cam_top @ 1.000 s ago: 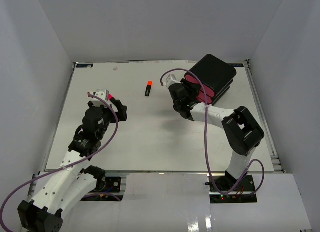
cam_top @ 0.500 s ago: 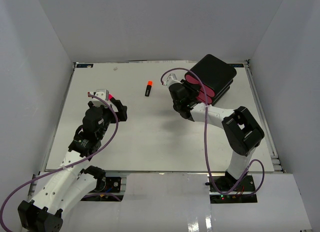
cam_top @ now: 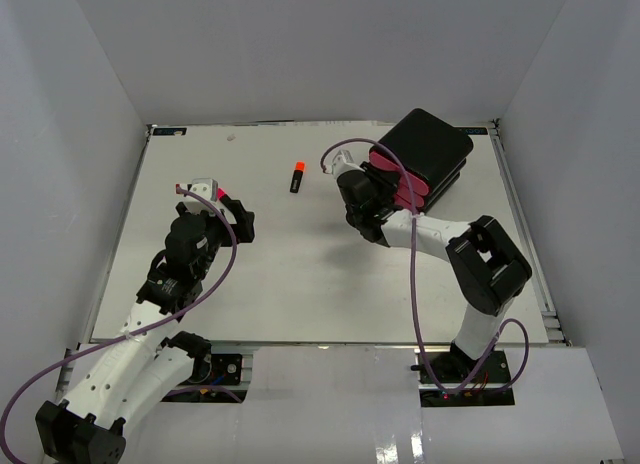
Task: Sort the stationery into containers
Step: Open the drawer in the storage box.
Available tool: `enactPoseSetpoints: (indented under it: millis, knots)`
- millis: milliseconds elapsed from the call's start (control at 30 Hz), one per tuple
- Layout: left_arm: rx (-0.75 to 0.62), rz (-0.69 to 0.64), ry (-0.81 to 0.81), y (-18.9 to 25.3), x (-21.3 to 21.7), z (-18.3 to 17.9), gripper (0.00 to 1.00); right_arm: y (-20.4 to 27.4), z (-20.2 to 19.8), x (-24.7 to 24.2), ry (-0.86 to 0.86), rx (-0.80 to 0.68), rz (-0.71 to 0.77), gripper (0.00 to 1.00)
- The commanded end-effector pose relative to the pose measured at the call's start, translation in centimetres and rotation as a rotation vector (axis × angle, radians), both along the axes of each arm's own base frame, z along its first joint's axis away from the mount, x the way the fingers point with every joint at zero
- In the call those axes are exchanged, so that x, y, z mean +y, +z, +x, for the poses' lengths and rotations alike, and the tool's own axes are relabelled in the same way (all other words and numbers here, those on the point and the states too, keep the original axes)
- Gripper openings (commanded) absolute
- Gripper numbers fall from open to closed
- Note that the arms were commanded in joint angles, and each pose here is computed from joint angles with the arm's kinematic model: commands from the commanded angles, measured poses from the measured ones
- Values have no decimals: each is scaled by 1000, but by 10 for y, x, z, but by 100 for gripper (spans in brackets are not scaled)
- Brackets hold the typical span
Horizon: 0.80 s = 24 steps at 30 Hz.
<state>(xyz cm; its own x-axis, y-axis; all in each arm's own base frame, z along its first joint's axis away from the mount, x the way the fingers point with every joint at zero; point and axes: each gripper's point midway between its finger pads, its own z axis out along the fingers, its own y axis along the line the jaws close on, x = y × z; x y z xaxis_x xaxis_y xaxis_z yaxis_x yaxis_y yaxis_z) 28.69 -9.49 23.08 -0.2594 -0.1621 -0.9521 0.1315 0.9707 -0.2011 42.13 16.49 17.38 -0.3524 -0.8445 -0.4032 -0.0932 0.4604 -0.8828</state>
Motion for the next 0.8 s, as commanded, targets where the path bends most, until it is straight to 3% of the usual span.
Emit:
enactPoseSetpoints:
  millis: [0, 667, 767]
  knots:
    - [-20, -6, -4, 4, 0, 0, 98, 15, -14, 7, 8, -30, 49, 19]
    - [-29, -11, -1, 7, 1, -2, 98, -9, -77, 60, 116, 120, 133, 31]
    - [-27, -10, -1, 6, 1, -1, 98, -12, -81, 64, 117, 122, 154, 37]
